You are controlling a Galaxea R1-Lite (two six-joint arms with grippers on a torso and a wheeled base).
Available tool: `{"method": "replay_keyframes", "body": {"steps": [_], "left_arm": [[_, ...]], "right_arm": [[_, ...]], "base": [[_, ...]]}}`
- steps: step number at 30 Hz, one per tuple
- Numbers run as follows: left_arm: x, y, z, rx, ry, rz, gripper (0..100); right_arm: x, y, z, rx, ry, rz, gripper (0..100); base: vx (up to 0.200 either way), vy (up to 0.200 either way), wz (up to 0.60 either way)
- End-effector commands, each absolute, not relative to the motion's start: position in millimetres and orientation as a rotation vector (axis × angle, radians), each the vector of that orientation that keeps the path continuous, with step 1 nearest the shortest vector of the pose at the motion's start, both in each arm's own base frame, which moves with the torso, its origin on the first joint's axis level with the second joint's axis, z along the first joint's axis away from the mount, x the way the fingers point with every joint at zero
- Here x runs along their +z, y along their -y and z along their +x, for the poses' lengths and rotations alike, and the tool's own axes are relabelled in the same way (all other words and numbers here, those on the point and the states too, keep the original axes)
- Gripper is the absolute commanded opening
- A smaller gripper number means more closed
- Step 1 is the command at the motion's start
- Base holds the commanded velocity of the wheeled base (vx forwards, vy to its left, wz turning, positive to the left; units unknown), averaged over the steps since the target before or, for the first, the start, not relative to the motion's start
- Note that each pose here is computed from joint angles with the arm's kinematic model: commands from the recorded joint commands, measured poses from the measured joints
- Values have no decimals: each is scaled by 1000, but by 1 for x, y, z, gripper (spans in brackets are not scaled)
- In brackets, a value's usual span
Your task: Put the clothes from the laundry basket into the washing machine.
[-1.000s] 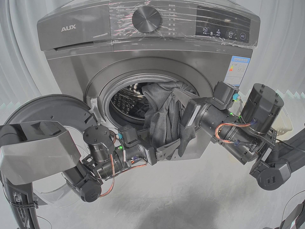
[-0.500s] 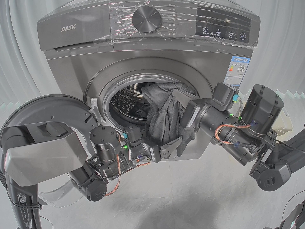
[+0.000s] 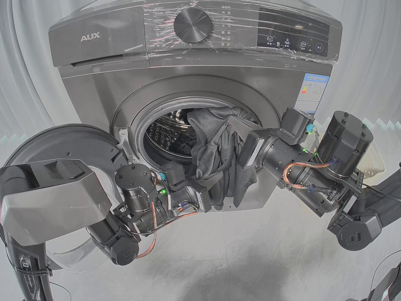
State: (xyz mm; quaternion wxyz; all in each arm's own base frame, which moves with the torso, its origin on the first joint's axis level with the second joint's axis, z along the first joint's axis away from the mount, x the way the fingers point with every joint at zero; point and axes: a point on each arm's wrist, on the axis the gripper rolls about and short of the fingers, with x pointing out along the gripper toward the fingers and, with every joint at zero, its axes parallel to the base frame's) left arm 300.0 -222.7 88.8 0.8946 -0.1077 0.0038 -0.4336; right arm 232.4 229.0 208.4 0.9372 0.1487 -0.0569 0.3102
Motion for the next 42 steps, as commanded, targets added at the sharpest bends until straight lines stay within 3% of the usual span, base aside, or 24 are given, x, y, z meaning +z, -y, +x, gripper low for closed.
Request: {"method": "replay_keyframes", "body": {"steps": [1,9,17,27,28,42], "left_arm": [[107,225,281,-939,24,-231,0],[129,210,226,-1047,4,-216,0],[112,200,216,-1063,-51,-140,0],[86,204,237,-1024,-121,-128,0],[84,206,240,-1024,-122,-129,100],[73,226,266,-1023,-120,-194,100]], "right_arm": [[206,-228,236,621,109,298,0],[195,-222,248,581,92,257,0],[193,-223,248,583,85,252,0],[193,-225,245,593,86,256,0],[193,-226,245,594,87,254,0],[195,-224,243,596,92,257,0]], "base": [[0,0,0],[0,0,0],[0,0,0],[0,0,0],[0,0,0],[0,0,0]]}}
